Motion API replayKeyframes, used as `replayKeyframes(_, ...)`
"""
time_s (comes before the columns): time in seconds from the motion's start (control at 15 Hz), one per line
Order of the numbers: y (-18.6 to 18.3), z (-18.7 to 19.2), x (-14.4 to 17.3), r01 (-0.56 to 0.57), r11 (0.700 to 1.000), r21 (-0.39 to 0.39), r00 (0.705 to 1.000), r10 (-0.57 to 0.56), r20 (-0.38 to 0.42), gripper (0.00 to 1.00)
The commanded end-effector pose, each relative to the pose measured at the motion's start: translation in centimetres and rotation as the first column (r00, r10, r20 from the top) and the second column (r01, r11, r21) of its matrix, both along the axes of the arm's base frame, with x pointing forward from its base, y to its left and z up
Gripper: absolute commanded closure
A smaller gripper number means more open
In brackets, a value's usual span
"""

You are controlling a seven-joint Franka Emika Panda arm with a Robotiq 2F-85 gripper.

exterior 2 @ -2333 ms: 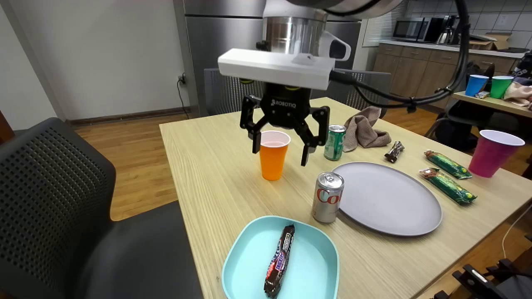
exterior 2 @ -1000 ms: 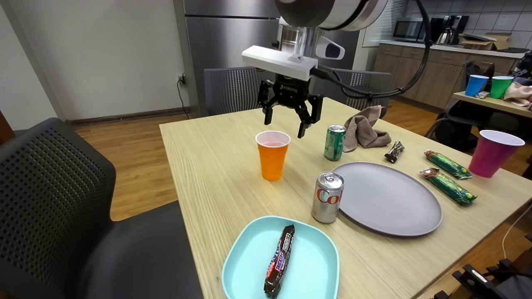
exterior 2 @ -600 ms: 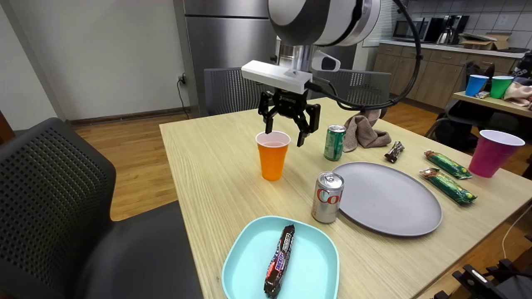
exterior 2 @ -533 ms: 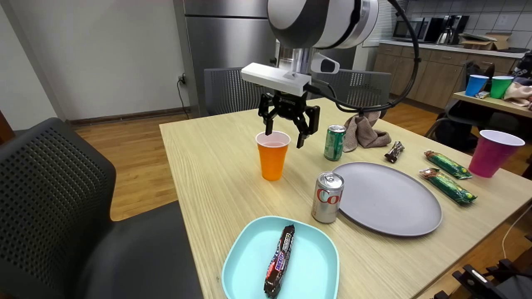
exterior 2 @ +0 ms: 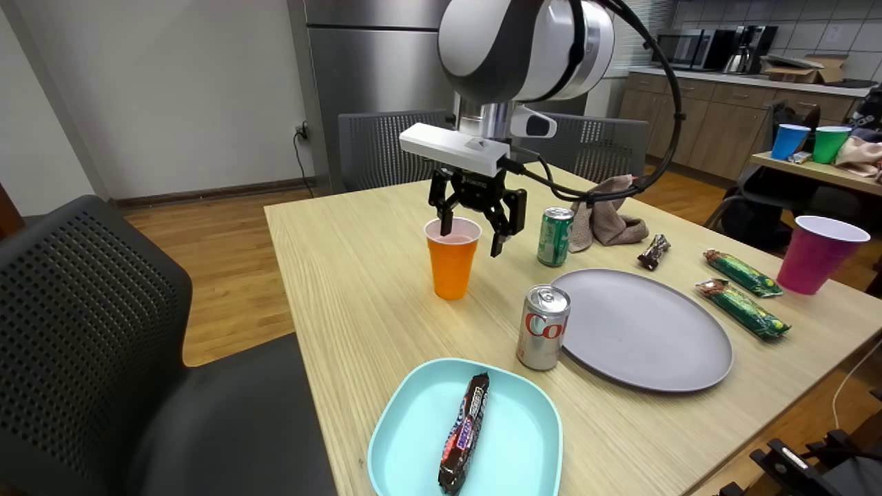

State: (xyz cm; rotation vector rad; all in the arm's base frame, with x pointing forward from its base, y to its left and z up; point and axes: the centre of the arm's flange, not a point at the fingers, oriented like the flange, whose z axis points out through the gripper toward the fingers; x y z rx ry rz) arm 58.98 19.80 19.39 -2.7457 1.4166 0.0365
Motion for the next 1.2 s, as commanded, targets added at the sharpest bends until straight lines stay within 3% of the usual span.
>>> replayKeyframes(0.0, 0.75, -0.07, 0.54, 0.015, 1.000, -0.016, 1.000, -0.015, 0.008, 0.25)
replayKeyframes(0.07, 0.77, -0.05, 0.44, 0.014, 1.000, -0.015, 1.000, -0.014, 0.008, 0.26)
replayKeyframes(0.67, 0.99, 0.31, 0.22, 0.014, 1.000, -0.006, 1.000, -0.013, 0.015, 0.97)
replayKeyframes(1.13, 0.84, 0.76, 0.16, 0.017, 1.000, -0.003, 0.999, -0.017, 0.029, 0.99)
